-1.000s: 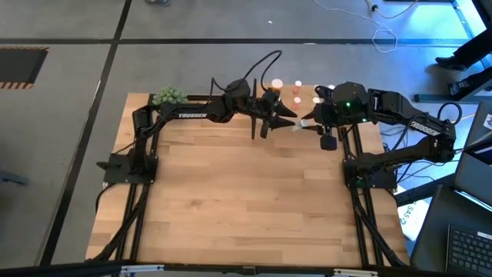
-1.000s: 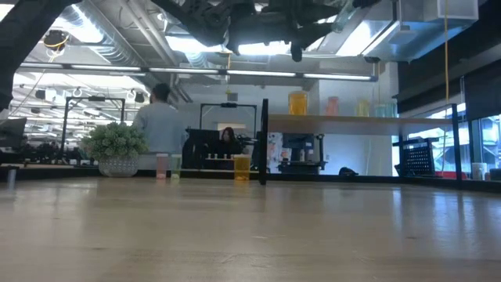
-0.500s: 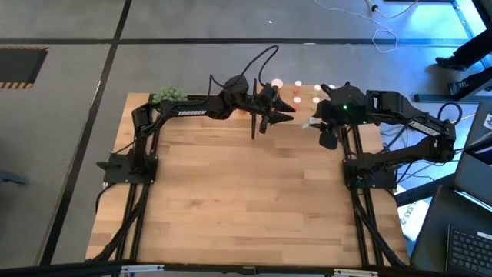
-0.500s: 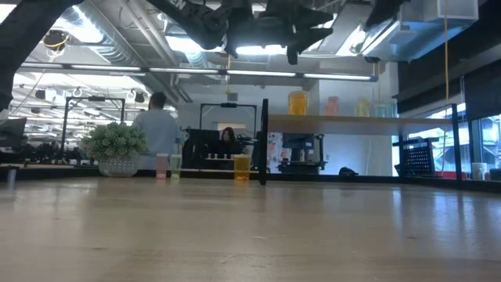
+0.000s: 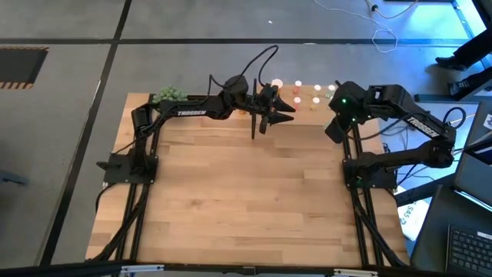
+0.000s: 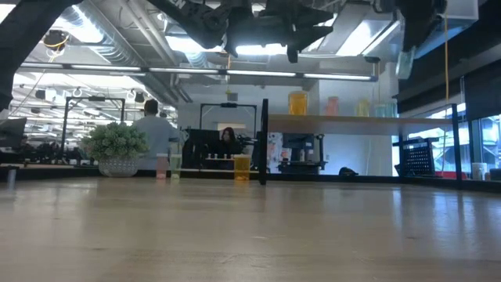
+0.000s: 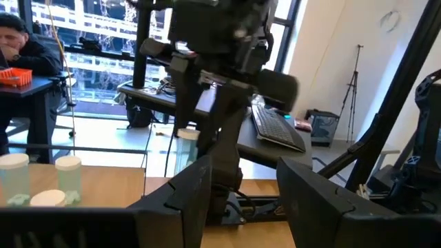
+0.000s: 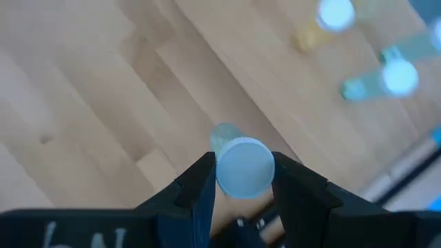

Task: Pick and place medicine bottles onto shelf by color
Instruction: Put the blue pill bottle on the shelf aligned with the other blue pill bottles

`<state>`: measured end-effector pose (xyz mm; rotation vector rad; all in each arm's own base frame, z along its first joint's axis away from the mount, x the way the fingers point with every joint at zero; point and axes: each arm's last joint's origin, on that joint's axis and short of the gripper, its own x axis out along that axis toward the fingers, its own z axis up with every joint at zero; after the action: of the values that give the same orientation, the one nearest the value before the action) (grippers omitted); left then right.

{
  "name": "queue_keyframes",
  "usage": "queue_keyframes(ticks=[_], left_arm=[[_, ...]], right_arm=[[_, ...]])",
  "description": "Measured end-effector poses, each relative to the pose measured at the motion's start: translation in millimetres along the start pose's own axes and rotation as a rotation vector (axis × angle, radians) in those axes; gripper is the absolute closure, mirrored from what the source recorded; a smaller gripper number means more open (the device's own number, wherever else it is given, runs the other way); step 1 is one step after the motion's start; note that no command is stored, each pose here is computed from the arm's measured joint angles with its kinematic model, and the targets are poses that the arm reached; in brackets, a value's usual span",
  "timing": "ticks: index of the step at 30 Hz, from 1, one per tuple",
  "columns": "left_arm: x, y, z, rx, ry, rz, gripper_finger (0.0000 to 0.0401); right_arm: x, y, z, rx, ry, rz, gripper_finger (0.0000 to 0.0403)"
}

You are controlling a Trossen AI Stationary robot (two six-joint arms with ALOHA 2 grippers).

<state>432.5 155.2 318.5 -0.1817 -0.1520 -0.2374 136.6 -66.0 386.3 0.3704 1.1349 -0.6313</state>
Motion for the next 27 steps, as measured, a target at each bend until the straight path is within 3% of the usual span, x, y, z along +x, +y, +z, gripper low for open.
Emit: queue_keyframes(ticks=[10,16,20,27], left_arm=[[0.6,-0.8,0.2,0.029,-0.002,0.003,0.0242],[0.0,-2.9,3.3,0.035,-0.004,-0.004,0.0242],[-2.4,-9.9,15.5,0.100,-0.024,-0.012,0.0242],[-10.5,-18.9,27.5,0.175,0.079,0.140,0.0242]], right_arm=[[9.6,-29.4,7.6,0.174,0.057,-0.085,0.0267],[27.9,-45.3,21.4,0.157,0.140,-0.104,0.0267],[38.9,-52.3,29.2,0.149,0.177,-0.080,0.0267],[47.7,-62.7,35.2,0.192,0.194,-0.092,0.0267]])
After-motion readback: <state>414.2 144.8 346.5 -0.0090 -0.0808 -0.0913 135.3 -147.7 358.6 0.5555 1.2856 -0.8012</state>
